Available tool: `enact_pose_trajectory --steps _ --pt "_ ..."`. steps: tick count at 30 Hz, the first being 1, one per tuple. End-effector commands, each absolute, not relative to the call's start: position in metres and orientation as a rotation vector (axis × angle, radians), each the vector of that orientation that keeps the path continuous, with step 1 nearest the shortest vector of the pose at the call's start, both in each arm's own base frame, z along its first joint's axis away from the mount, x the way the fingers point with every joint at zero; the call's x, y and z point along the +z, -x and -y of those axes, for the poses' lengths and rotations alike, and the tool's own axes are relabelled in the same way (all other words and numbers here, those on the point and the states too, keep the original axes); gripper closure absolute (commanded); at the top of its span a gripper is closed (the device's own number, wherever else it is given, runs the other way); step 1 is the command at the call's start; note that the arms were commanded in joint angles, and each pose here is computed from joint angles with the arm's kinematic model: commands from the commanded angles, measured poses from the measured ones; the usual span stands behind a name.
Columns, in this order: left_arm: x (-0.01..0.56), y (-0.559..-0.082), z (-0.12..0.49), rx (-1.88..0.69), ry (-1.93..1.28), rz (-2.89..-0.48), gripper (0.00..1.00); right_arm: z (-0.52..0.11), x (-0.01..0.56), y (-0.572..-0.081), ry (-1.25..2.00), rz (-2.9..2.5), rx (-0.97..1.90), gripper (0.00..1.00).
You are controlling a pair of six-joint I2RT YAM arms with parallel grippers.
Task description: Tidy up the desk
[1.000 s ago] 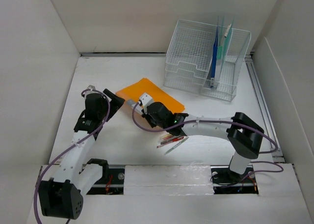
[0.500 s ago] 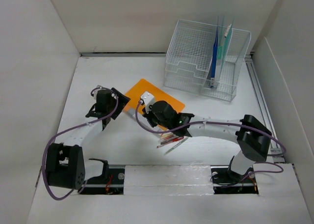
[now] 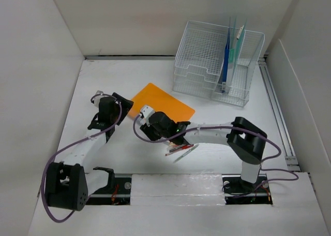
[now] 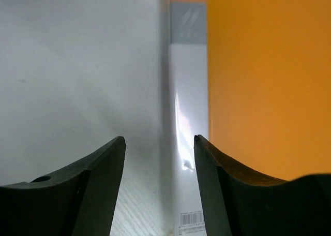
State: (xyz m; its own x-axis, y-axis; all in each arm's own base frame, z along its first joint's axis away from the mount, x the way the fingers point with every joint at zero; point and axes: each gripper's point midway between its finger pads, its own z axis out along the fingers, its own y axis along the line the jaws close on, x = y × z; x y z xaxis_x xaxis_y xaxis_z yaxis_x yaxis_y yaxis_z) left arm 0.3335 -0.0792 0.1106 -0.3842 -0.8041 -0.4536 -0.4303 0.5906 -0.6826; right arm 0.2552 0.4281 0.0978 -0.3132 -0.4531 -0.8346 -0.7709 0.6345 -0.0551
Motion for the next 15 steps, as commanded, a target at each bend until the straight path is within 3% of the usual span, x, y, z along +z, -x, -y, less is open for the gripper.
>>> enact_pose_trajectory --steps 1,6,8,9,10,12,15 --pt "0.132 -0.335 0.072 -0.573 0.958 -1.960 0.24 -0.428 0.077 -0.253 0.960 -2.021 0.408 0.39" --pt "0.120 -0.332 0.075 -0.575 0.957 -1.998 0.23 -0.422 0.052 -0.261 0.926 -2.080 0.338 0.41" --pt "0.113 -0.331 0.076 -0.579 0.969 -2.004 0.24 -0.418 0.039 -0.266 0.919 -2.106 0.313 0.47" --pt "0.110 -0.331 0.076 -0.580 0.971 -2.009 0.24 -0.418 0.036 -0.267 0.917 -2.111 0.307 0.52" --pt "0.108 -0.331 0.077 -0.585 0.969 -2.012 0.24 -0.418 0.031 -0.267 0.918 -2.120 0.300 0.74" --pt "0.101 -0.329 0.080 -0.592 0.971 -2.034 0.24 -0.416 0.028 -0.267 0.916 -2.125 0.290 1.00" --pt "0.093 -0.327 0.082 -0.599 0.970 -2.052 0.24 -0.417 0.040 -0.270 0.893 -2.087 0.304 1.00"
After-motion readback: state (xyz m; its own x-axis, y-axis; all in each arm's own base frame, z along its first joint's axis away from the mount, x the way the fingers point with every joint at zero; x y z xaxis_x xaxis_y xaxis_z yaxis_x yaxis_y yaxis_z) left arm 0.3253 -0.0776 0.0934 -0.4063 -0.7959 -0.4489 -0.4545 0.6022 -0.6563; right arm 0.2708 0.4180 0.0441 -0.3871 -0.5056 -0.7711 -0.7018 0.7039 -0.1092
